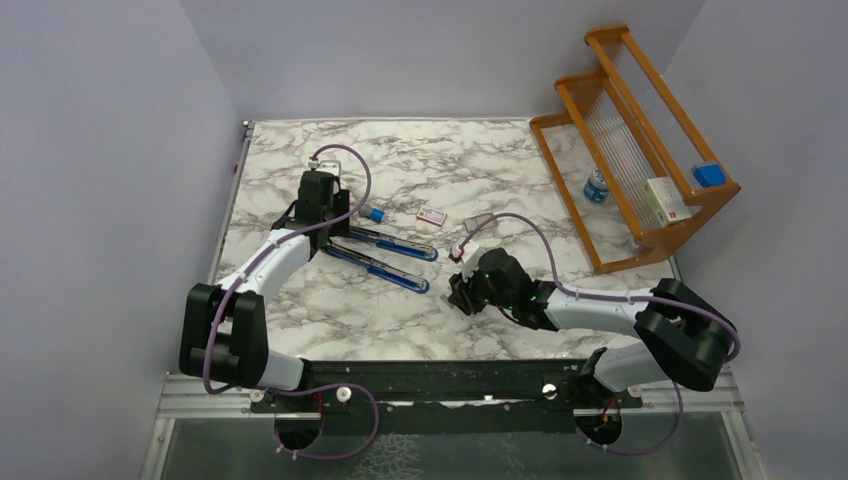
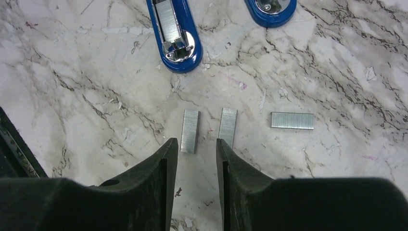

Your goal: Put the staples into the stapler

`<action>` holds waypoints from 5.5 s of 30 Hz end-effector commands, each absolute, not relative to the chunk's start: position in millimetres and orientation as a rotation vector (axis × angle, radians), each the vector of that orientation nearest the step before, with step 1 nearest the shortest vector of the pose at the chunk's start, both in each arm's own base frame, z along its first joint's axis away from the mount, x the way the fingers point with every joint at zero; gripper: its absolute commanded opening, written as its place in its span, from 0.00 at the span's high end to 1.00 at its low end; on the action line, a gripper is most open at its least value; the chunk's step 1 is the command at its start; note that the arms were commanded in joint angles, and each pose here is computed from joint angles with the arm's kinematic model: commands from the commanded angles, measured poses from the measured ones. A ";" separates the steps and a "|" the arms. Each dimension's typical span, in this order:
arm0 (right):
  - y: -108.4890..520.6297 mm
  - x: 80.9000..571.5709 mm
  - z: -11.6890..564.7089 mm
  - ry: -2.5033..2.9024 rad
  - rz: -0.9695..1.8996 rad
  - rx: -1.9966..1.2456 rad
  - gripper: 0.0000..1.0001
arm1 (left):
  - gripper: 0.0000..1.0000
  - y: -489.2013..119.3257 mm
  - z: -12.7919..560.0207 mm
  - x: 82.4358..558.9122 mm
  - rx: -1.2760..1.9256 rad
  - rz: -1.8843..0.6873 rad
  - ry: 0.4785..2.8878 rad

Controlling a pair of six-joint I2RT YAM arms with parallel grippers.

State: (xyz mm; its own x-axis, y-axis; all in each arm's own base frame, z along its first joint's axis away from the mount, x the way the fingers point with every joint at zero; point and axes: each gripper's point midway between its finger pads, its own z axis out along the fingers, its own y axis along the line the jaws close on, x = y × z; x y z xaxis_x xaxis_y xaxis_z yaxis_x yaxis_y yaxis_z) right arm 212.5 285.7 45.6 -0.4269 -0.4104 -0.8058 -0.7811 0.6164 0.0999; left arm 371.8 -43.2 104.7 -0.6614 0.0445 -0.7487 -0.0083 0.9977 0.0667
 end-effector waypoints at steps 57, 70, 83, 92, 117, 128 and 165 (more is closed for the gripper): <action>280.0 185.2 -13.6 2.209 0.423 -0.874 0.81 | 0.40 -51.3 121.1 377.7 0.045 0.038 2.257; 327.0 168.9 14.3 1.961 0.581 -1.165 0.93 | 0.40 -51.0 121.9 378.1 0.044 0.041 2.255; 415.0 171.7 67.3 1.632 0.835 -1.297 0.93 | 0.40 -47.9 126.1 378.1 0.033 0.059 2.244; 462.3 179.4 67.1 1.517 0.917 -1.347 0.92 | 0.39 -45.7 129.1 378.0 0.029 0.072 2.234; 465.8 179.7 9.5 1.585 0.882 -1.450 0.64 | 0.39 -48.5 130.5 376.2 0.054 0.086 2.231; 455.2 166.8 -12.6 1.564 0.913 -1.502 0.65 | 0.39 -48.4 130.2 376.2 0.058 0.094 2.231; 444.4 184.2 -33.9 1.662 0.829 -1.469 0.71 | 0.39 -47.2 129.2 376.3 0.059 0.105 2.235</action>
